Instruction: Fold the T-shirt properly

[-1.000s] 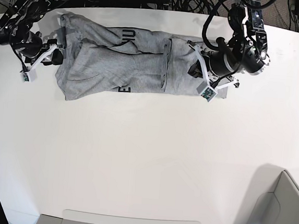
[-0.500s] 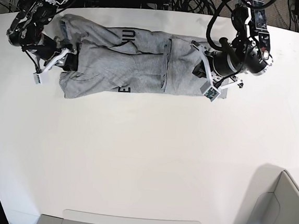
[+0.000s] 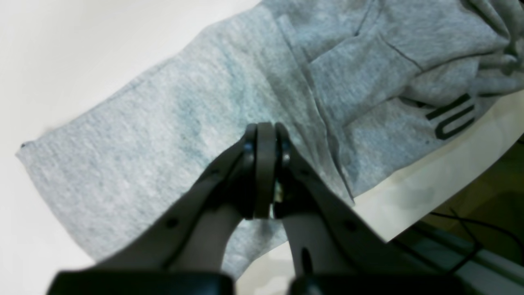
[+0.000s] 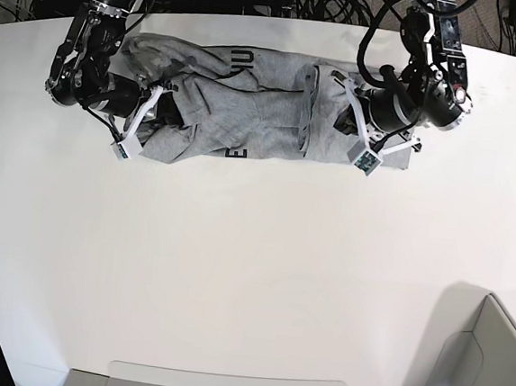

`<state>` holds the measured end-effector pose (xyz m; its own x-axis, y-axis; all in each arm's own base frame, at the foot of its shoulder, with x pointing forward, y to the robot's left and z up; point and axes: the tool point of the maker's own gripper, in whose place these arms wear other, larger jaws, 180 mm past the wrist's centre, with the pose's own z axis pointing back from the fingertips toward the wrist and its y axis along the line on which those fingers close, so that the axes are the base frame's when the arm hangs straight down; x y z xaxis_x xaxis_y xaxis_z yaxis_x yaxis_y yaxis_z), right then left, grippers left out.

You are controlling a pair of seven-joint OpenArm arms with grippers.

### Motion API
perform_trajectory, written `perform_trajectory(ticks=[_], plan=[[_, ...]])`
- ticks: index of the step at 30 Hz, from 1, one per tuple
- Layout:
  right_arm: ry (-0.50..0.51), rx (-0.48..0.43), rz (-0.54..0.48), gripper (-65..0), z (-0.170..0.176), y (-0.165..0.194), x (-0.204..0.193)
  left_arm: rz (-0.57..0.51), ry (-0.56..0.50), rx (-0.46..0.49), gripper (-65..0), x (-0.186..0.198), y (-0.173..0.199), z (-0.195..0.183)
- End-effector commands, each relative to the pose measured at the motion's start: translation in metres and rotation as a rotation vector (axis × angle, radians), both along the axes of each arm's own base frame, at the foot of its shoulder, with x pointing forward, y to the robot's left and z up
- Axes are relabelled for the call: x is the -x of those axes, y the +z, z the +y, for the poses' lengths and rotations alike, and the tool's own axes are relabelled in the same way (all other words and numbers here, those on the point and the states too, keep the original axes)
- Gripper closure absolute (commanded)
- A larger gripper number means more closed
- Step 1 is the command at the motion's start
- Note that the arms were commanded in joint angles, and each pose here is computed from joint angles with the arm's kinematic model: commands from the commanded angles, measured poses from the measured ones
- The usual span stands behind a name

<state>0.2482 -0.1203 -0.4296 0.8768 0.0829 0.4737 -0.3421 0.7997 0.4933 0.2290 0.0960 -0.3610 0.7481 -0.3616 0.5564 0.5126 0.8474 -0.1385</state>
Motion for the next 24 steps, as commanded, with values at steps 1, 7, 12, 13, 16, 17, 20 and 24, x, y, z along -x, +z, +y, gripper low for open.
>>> perform_trajectory(ticks=[1, 7, 12, 13, 16, 17, 20, 24], plan=[[0.069, 0.161, 0.132, 0.0, -0.021, -0.025, 0.028, -0.034, -0.002, 0.002, 0.0, -0.005, 0.007, 0.002], [-0.104, 0.206, -0.006, 0.0, -0.082, 0.005, -0.020, -0.036, 0.000, 0.002, 0.0, -0.006, 0.008, 0.003], [-0.180, 0.278, -0.119, 0.0, -0.133, 0.038, -0.050, -0.038, 0.055, -0.006, 0.0, -0.008, 0.008, 0.018], [-0.188, 0.284, -0.144, 0.0, -0.137, 0.044, -0.056, -0.039, 0.067, -0.007, 0.0, -0.008, 0.008, 0.022], [-0.196, 0.300, -0.179, 0.0, -0.146, 0.054, -0.062, -0.025, 0.098, -0.017, 0.0, -0.003, 0.005, 0.033], [-0.191, 0.311, -0.204, 0.0, -0.145, 0.061, -0.065, -0.018, 0.113, -0.023, 0.0, 0.000, 0.003, 0.037], [-0.141, 0.332, -0.299, 0.0, -0.115, 0.083, -0.069, -0.012, 0.151, -0.065, 0.0, 0.002, 0.002, 0.061], [-0.022, 0.361, -0.462, 0.0, -0.049, 0.121, -0.058, 0.011, 0.186, -0.110, 0.0, 0.005, -0.003, 0.088]])
